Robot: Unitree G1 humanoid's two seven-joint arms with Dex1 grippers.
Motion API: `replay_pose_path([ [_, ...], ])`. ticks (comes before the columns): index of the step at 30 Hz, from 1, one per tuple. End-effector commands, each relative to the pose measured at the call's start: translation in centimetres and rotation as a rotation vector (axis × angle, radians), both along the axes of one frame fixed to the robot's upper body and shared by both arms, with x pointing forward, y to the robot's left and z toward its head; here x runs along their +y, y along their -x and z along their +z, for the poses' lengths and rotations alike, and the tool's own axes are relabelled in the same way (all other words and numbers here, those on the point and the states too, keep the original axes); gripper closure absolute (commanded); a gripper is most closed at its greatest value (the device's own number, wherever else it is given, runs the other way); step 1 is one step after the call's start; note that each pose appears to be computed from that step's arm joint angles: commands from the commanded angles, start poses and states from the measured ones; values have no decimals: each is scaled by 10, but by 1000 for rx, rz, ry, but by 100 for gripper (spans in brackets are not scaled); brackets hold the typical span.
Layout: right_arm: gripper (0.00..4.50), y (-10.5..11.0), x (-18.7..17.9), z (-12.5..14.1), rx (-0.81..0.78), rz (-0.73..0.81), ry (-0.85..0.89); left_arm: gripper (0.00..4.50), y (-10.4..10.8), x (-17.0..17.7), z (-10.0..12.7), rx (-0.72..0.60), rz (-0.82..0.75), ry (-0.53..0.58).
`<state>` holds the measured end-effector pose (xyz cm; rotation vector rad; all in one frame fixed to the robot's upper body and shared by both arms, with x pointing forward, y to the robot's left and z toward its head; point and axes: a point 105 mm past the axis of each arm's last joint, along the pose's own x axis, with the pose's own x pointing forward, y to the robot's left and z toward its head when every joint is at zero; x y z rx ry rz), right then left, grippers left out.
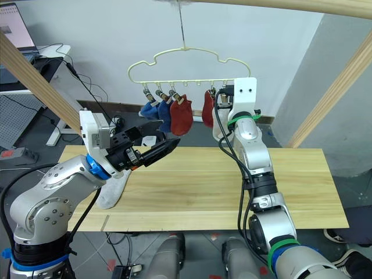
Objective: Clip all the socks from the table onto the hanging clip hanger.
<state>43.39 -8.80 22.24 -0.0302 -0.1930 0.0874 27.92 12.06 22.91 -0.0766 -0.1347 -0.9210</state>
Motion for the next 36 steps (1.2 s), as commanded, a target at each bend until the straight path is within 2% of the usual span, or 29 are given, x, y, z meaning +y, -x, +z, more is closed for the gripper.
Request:
replay_pose_path([
  [1,344,6,4,18,-64,20,0,0,7,-6,8,-52,-21,-1],
  [6,169,5,5,19,-63,16,-2,0,7,-6,8,-51,-23,-4],
  [23,169,0,2,33,-103,-23,-40,0,6,-6,9,-55,-22,-2],
  [27,256,-1,3,34,-104,-22,-43,0,7,-7,9,-55,-23,-4],
  [36,256,-1,5,34,-103,-18,-41,0,6,-7,8,-57,-23,-8],
])
